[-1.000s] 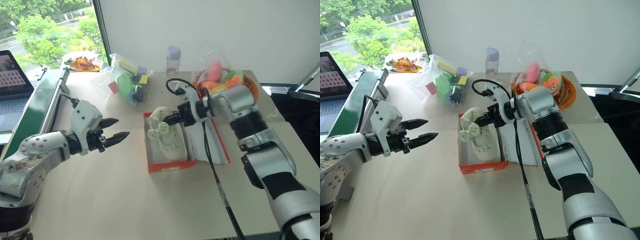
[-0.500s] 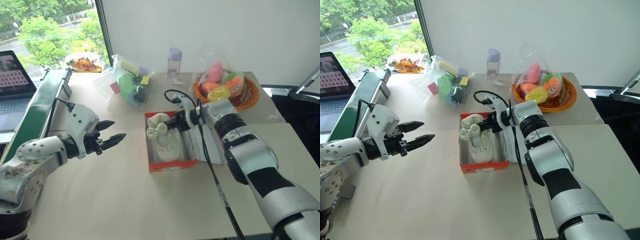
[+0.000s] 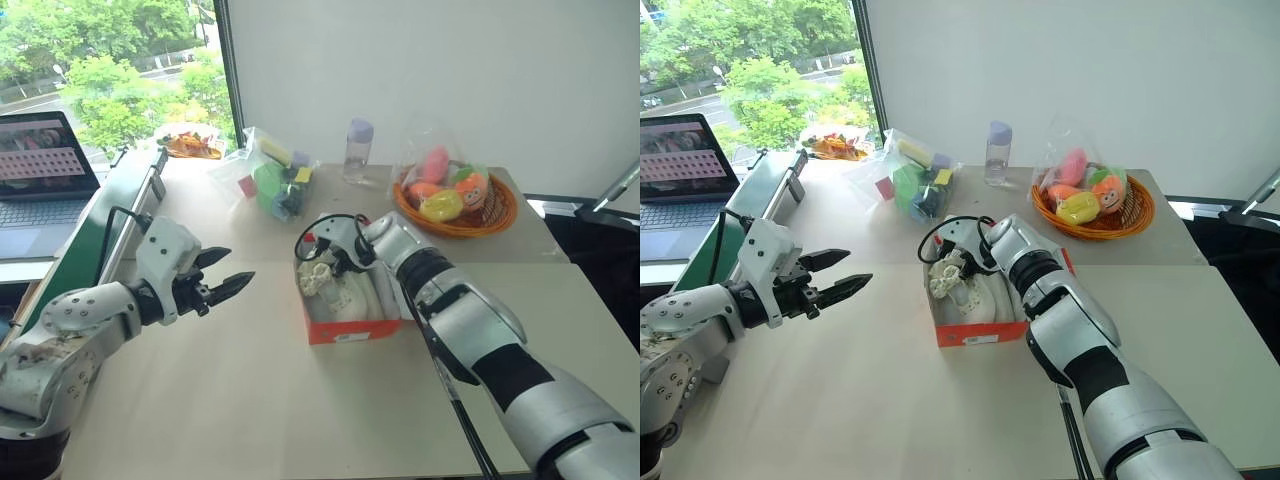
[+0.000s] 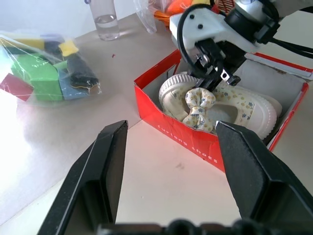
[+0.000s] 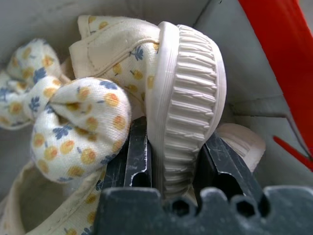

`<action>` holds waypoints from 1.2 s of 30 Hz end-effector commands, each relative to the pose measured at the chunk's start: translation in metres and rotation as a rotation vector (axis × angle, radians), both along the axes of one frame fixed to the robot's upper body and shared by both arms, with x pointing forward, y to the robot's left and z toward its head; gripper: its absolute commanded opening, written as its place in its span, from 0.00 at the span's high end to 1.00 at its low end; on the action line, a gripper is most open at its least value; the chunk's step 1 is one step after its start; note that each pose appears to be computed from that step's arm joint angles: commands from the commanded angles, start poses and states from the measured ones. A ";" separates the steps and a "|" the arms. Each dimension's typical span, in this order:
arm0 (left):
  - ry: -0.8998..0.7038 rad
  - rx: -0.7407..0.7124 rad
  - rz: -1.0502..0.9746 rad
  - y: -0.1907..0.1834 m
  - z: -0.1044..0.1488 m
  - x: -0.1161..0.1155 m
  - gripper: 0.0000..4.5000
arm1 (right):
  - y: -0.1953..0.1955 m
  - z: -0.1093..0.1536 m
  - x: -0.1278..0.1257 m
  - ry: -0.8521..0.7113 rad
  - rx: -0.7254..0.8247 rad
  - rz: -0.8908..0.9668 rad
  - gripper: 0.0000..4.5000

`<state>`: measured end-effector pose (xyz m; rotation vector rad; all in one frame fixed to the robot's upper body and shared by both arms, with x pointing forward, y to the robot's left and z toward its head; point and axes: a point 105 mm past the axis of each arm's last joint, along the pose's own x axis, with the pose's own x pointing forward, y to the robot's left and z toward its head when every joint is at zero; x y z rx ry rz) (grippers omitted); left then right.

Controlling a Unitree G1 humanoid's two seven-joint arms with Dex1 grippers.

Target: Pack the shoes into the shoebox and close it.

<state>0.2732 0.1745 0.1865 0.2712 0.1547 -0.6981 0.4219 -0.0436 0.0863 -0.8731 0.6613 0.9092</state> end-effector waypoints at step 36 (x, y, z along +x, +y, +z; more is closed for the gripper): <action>-0.063 0.029 -0.066 -0.012 0.010 0.005 0.29 | -0.012 0.082 -0.020 0.053 0.328 -0.111 0.00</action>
